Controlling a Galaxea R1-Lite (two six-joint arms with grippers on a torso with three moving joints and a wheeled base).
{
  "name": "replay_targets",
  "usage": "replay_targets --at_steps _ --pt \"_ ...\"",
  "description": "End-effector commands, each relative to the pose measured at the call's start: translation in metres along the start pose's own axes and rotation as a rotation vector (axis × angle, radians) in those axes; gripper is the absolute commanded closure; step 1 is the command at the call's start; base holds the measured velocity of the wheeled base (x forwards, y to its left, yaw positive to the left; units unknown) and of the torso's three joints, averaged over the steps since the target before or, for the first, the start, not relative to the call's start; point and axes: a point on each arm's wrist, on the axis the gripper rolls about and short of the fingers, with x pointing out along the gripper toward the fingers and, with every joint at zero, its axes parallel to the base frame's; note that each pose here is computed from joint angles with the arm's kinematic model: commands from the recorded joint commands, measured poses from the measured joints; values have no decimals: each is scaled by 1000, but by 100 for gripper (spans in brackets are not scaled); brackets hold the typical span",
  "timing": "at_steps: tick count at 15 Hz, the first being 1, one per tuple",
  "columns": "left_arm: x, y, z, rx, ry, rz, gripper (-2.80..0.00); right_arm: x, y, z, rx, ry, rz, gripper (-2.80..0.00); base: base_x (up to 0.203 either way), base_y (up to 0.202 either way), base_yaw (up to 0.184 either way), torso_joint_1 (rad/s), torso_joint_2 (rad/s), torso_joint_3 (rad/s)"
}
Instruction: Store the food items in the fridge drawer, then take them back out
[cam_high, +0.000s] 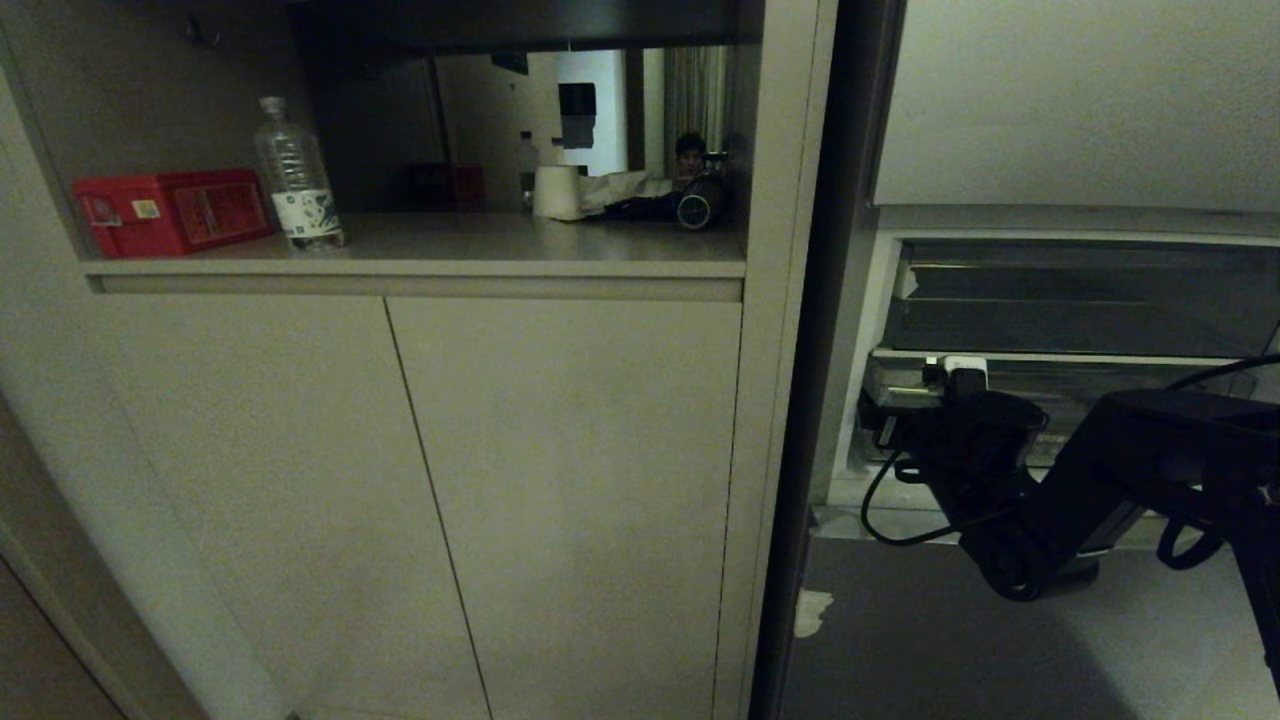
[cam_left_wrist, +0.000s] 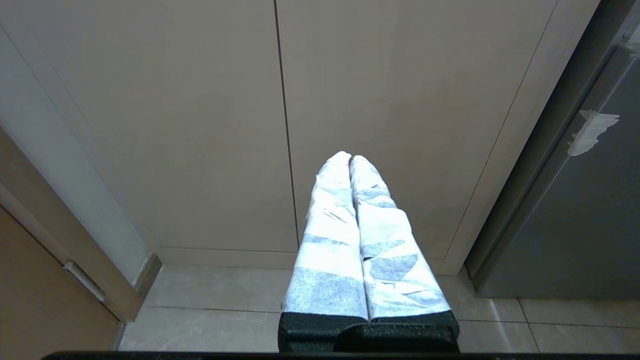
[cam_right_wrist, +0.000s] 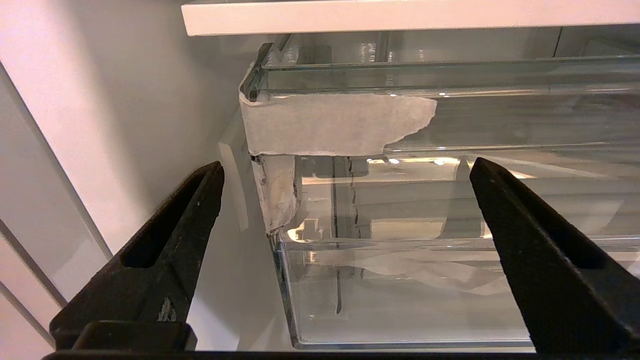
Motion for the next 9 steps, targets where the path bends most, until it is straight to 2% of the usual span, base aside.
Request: replay_targets --at_steps 1,9 --pt "0 0 0 0 2 1 0 0 -1 -1 2 -2 -5 -280 0 0 0 0 0 0" --pt "0 0 0 0 3 1 0 -1 -10 -2 3 8 -27 -280 0 0 0 0 0 0"
